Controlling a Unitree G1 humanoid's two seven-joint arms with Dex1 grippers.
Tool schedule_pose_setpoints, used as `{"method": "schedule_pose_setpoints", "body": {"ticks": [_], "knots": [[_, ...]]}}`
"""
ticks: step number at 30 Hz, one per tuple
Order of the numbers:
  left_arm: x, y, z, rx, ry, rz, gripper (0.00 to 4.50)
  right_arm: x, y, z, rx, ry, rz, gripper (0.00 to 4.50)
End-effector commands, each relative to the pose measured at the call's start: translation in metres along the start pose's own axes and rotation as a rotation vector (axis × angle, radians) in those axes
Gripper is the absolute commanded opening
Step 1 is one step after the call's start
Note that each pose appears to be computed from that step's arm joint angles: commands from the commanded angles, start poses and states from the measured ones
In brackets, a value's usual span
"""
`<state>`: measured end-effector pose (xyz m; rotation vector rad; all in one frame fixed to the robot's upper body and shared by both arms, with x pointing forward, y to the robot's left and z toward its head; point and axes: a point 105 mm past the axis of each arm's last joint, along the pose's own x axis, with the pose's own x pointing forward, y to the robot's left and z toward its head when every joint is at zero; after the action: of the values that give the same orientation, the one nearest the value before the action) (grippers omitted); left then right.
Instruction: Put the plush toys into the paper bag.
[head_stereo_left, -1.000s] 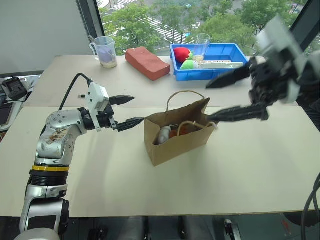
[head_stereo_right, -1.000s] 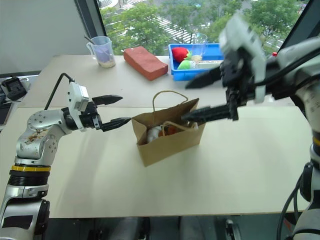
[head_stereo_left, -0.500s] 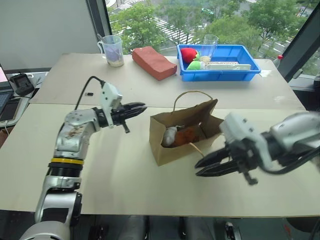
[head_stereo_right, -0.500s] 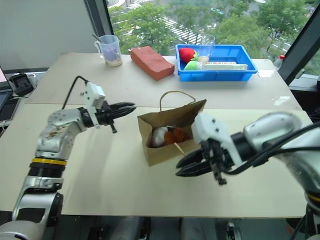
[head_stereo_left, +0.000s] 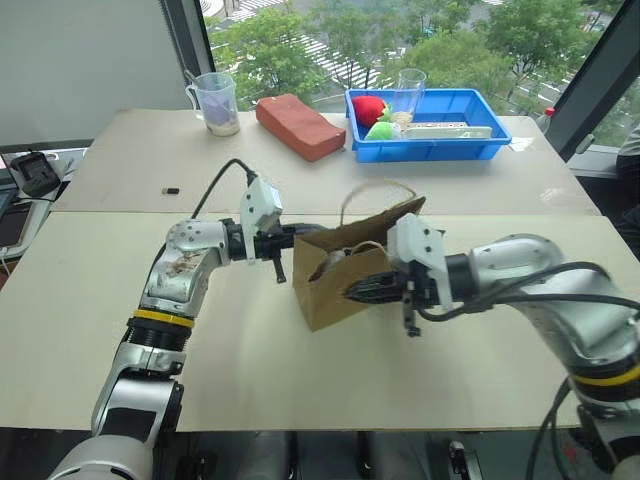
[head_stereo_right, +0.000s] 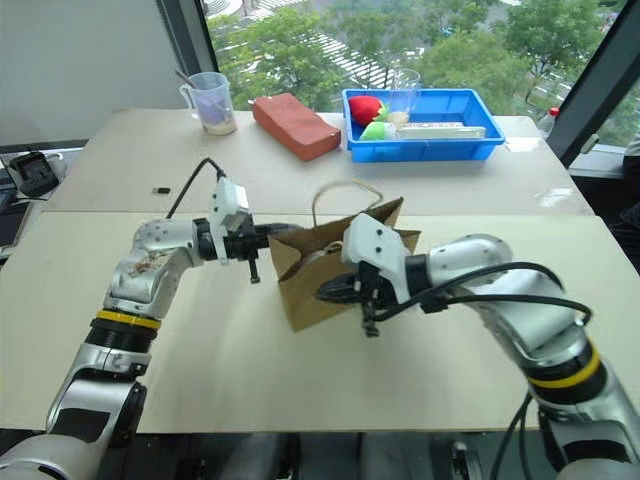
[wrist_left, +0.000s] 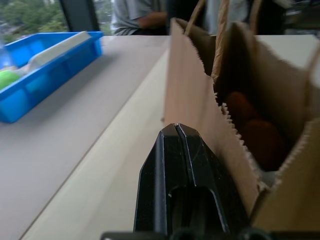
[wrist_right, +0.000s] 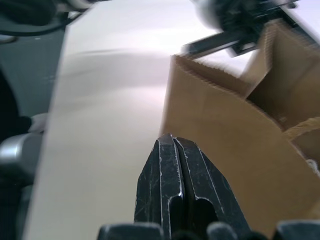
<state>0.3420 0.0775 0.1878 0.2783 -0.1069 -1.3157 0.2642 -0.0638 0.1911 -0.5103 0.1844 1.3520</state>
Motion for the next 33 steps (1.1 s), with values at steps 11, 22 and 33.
{"method": "schedule_pose_setpoints", "body": {"ticks": [11, 22, 33], "knots": [[-0.001, -0.023, 0.007, 0.060, 0.040, -0.119, 0.00, 0.011, -0.036, 0.010, -0.034, -0.064, -0.192, 0.03], [-0.025, 0.009, 0.023, 0.140, 0.035, 0.047, 0.00, 0.009, -0.040, 0.006, -0.037, -0.057, -0.206, 0.03], [-0.077, -0.008, 0.049, 0.099, 0.074, 0.015, 4.46, 0.010, -0.042, 0.006, -0.048, -0.062, -0.196, 0.00]]}}
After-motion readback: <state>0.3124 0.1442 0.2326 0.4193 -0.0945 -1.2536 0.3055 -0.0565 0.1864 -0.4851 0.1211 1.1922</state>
